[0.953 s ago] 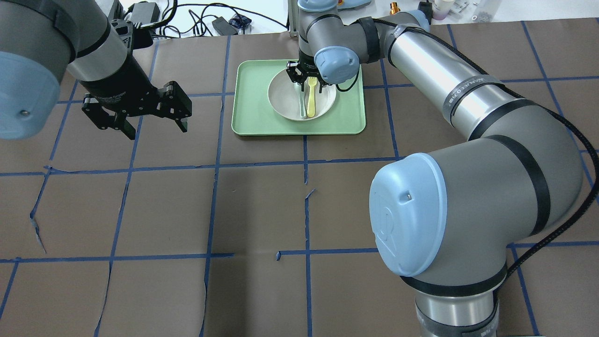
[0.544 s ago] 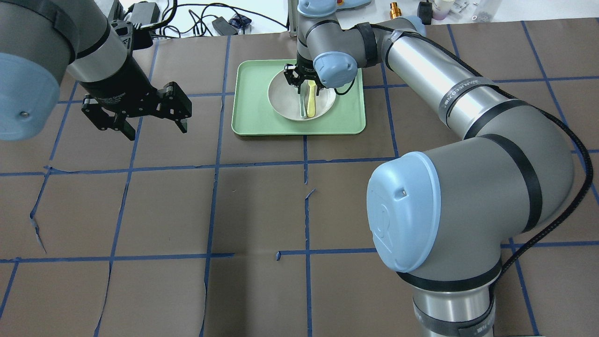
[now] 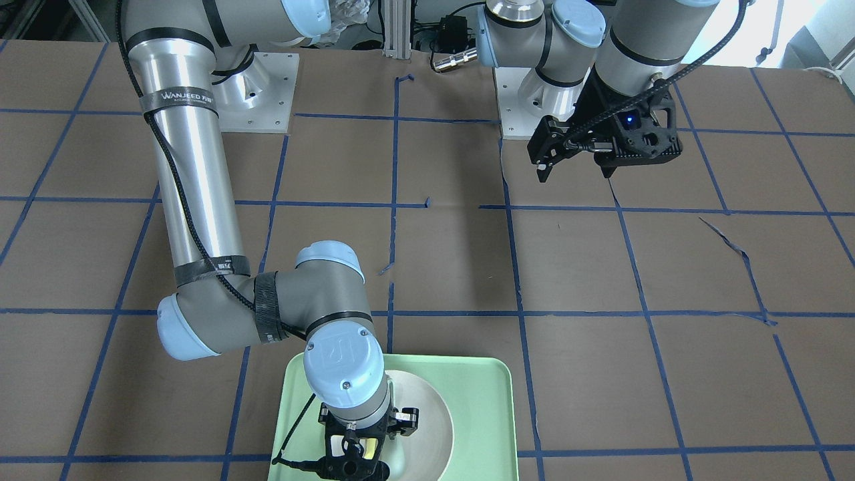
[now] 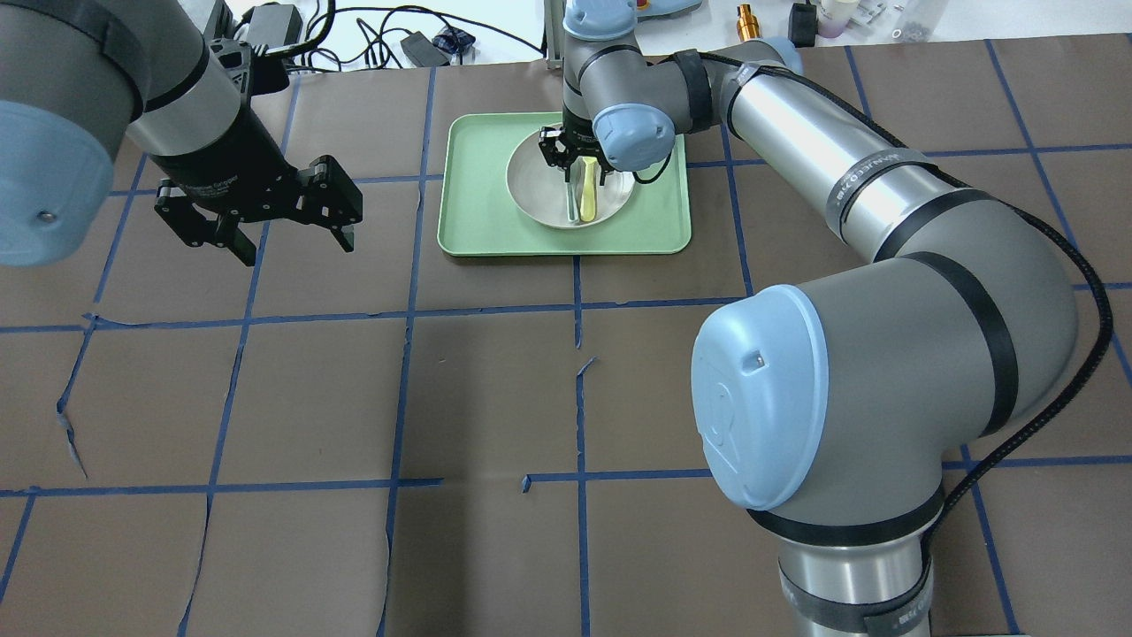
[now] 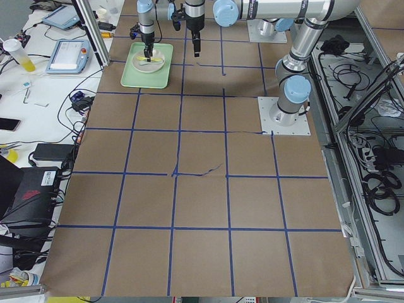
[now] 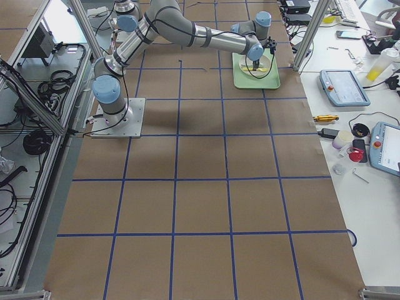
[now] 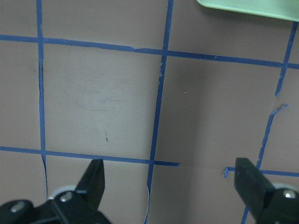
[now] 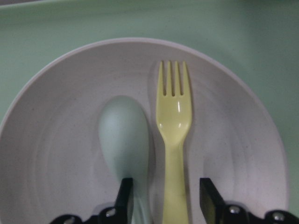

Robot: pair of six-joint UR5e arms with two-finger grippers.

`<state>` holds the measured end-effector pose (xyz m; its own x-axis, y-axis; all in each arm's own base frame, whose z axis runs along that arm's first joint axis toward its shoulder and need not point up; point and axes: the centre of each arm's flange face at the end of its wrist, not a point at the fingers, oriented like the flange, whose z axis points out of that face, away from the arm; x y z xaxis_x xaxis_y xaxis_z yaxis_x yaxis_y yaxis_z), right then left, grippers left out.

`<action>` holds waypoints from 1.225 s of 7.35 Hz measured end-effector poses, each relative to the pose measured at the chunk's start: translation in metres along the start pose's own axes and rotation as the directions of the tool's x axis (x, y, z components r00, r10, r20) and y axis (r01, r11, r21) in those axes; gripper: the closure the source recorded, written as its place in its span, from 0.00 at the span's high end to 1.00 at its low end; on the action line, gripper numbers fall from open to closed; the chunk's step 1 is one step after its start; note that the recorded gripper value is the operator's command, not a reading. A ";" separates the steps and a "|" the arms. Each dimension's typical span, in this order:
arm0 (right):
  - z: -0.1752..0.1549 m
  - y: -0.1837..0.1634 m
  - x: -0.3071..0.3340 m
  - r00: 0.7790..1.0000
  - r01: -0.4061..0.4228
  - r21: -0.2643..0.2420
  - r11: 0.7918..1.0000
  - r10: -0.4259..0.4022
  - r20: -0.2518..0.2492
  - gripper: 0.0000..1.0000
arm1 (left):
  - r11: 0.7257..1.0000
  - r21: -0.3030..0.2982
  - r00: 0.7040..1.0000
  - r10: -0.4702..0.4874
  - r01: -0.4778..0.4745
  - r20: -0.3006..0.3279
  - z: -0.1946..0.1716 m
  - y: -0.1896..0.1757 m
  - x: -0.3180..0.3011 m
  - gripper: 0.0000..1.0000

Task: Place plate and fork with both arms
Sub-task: 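Lower the right gripper and close it on the yellow fork handle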

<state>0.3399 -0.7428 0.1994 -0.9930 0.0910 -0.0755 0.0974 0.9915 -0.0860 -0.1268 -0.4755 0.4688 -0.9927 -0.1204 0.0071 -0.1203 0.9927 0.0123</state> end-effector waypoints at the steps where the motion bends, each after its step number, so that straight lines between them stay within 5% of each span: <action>1: -0.001 0.000 0.001 1.000 0.004 0.000 1.000 -0.004 -0.002 0.56 | 1.000 -0.001 1.000 0.000 0.000 0.000 0.001 0.000 0.000 1.00; 9: 0.002 0.000 0.009 1.000 0.014 -0.010 1.000 -0.014 -0.004 0.49 | 1.000 -0.005 1.000 0.000 0.000 -0.001 0.002 0.000 0.000 1.00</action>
<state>0.3313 -0.7418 0.1970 -0.9945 0.0777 -0.0703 0.0831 0.9935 -0.0772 -0.1269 -0.4756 0.4665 -0.9927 -0.1204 0.0076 -0.1203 0.9926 0.0171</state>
